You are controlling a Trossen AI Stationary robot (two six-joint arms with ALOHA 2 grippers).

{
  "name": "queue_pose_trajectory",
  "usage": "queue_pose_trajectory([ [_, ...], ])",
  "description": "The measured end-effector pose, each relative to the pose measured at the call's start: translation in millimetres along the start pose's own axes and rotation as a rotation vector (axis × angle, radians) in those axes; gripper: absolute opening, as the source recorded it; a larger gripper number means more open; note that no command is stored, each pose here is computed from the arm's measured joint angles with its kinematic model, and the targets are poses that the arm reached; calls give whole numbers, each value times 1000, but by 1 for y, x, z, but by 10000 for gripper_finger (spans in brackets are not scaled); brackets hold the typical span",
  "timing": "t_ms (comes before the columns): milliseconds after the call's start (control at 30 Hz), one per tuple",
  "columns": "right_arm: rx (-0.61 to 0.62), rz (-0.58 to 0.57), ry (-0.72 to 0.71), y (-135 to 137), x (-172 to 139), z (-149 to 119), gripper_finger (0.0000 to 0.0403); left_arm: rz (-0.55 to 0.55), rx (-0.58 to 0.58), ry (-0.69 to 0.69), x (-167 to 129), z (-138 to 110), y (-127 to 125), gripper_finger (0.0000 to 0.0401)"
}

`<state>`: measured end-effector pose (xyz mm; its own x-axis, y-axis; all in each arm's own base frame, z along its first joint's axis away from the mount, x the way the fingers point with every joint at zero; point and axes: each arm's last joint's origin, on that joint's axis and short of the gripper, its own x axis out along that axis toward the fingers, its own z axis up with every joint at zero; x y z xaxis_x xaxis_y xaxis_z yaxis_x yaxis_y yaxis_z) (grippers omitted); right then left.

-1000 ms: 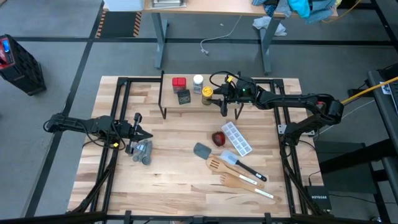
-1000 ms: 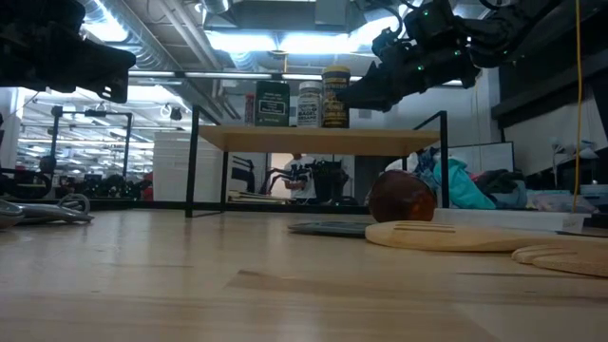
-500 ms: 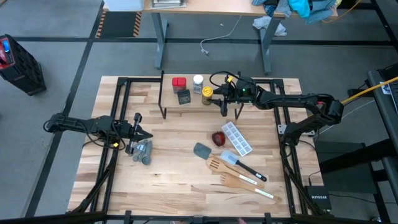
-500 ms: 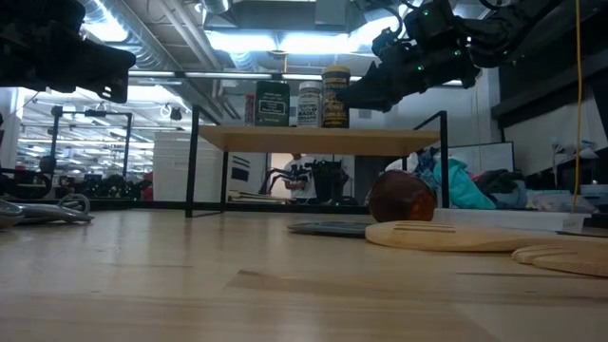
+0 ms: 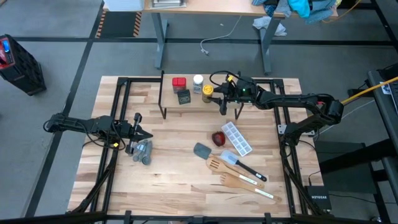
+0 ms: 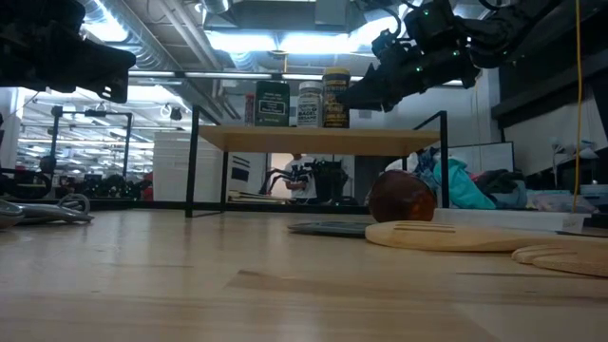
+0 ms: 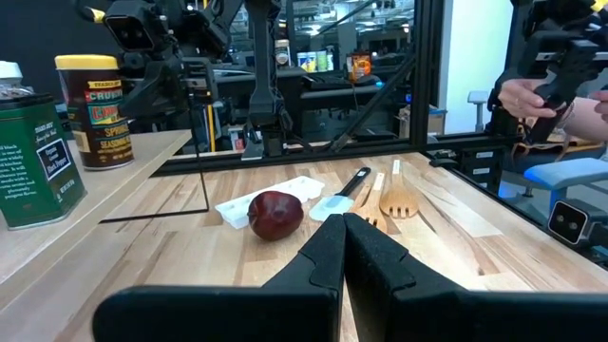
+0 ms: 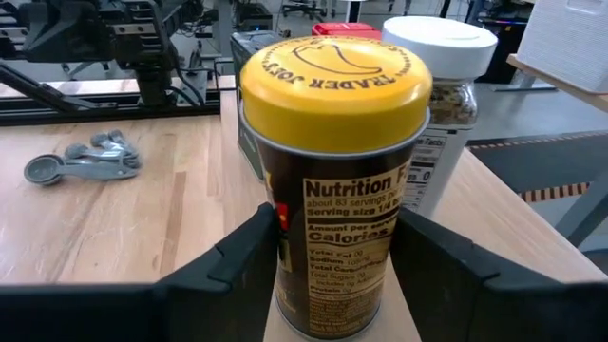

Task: Shelf spices
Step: Put the yellow seasoning bottle on the shelf

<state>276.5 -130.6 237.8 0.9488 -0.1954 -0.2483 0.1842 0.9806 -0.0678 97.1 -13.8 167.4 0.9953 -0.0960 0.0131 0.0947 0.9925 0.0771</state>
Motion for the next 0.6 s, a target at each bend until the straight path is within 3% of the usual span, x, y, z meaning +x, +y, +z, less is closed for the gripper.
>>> queue_pose_trajectory([
  [100, 0, -1, -1, 0, 0, 0, 212, 0, 0, 1, 0, 0, 0, 1],
  [400, 1, 0, 2, 0, 0, 0, 321, 0, 0, 0, 0, 0, 0, 1],
  [600, 2, 43, -5, 1, 0, 0, 363, 0, 0, 0, 0, 0, 0, 1],
])
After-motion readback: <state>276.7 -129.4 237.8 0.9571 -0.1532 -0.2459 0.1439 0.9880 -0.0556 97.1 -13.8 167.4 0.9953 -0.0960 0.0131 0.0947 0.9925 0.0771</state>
